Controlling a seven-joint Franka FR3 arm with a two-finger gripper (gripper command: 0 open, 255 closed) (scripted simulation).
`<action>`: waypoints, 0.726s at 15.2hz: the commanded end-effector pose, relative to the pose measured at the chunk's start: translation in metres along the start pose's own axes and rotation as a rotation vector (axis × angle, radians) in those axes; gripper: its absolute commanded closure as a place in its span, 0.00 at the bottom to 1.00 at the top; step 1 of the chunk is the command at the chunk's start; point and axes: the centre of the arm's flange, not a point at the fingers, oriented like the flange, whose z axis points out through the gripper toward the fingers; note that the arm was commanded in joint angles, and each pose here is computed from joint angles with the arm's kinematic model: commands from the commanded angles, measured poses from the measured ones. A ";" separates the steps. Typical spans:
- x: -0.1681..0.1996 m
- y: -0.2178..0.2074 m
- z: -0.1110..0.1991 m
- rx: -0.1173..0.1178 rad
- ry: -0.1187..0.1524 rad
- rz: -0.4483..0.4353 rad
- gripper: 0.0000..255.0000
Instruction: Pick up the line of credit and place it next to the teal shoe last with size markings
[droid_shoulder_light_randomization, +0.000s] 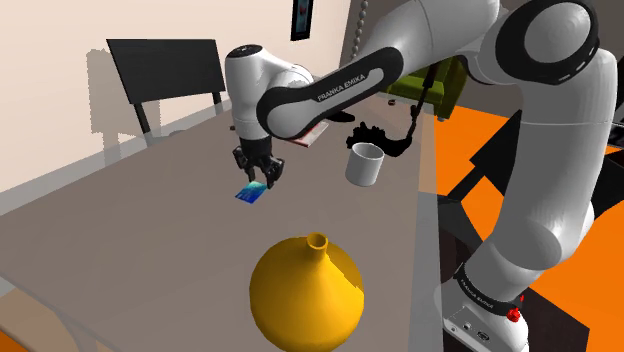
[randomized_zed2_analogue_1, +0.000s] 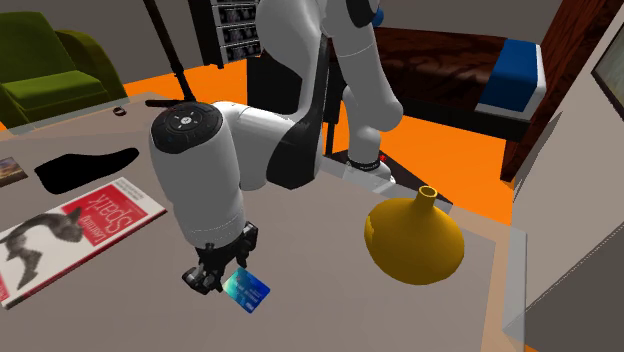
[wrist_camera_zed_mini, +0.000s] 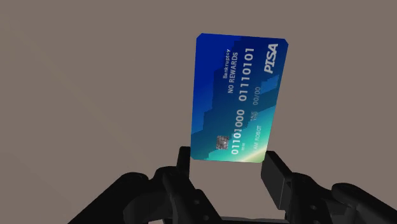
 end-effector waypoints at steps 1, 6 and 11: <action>0.002 0.000 -0.010 -0.001 0.000 0.000 1.00; 0.005 0.000 -0.036 -0.001 0.000 0.000 1.00; 0.009 0.001 -0.062 -0.001 0.000 0.000 1.00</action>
